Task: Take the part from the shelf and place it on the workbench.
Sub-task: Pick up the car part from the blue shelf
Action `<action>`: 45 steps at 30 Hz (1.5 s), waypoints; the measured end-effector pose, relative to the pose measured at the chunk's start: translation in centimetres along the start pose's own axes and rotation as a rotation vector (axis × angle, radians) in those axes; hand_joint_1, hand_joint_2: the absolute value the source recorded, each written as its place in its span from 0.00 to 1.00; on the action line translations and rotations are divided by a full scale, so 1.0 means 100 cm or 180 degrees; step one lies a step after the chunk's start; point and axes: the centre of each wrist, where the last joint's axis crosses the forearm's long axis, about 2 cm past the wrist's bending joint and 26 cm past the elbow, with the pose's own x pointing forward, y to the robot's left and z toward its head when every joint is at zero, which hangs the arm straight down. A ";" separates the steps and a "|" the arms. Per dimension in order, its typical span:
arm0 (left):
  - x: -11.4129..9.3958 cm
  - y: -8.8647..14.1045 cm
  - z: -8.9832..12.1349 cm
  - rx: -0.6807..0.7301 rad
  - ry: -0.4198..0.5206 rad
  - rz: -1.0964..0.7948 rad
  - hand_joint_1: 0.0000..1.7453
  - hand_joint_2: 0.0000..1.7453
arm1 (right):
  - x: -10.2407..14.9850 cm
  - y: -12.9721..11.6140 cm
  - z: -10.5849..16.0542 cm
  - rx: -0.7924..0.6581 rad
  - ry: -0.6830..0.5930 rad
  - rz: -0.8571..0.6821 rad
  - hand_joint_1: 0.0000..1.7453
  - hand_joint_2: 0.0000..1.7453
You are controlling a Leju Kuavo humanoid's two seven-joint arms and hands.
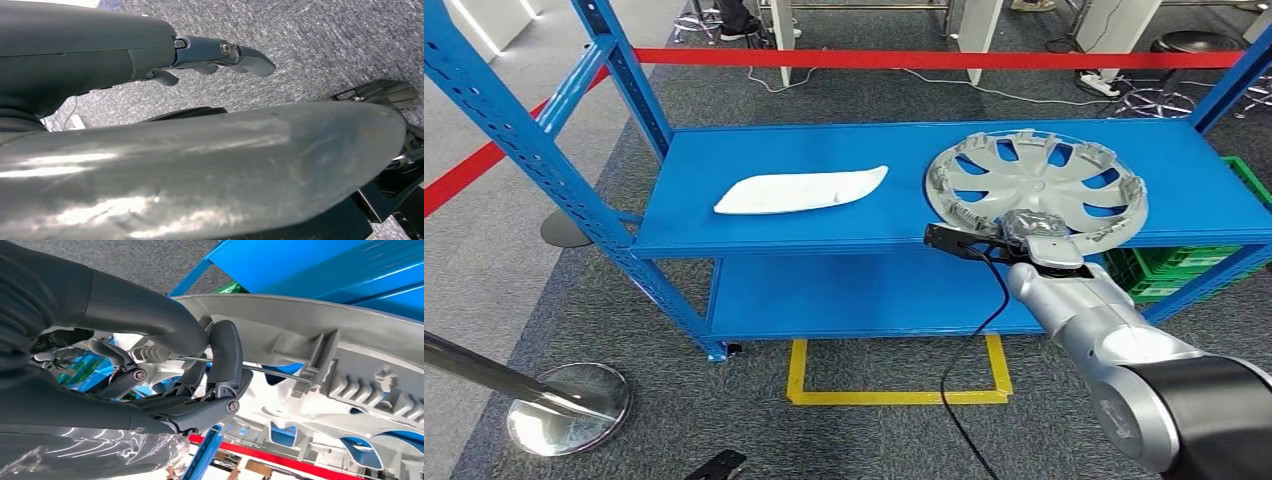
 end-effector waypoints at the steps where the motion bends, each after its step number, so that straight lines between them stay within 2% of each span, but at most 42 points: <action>1: 0.000 0.000 0.000 0.0000 -0.0002 0.0002 0.00 0.25 | 0.000 0.000 0.000 -0.0016 -0.0023 -0.0006 1.00 1.00; 4: 0.000 0.000 0.000 0.0010 -0.0024 0.0030 0.00 1.00 | 0.004 -0.007 0.000 -0.0190 -0.0228 -0.0063 1.00 1.00; 8: -0.001 0.001 0.000 0.0037 -0.0134 0.0107 0.00 1.00 | 0.024 -0.038 0.000 -0.0587 -0.0596 -0.0176 1.00 1.00; 12: -0.001 0.002 0.000 0.0066 -0.0220 0.0148 0.00 1.00 | 0.043 -0.069 0.002 -0.0857 -0.0793 -0.0242 1.00 1.00; 23: 0.000 0.005 0.000 0.0175 -0.0206 0.0168 0.00 1.00 | 0.066 -0.098 0.009 -0.1247 -0.1056 -0.0344 1.00 1.00; 33: -0.001 0.004 0.000 0.0133 -0.0170 0.0153 0.00 1.00 | 0.076 -0.096 0.011 -0.1115 -0.0941 -0.0301 1.00 1.00; 45: 0.001 0.002 0.000 0.0093 -0.0148 0.0079 0.00 1.00 | 0.066 -0.066 0.007 -0.0535 -0.0498 -0.0137 1.00 1.00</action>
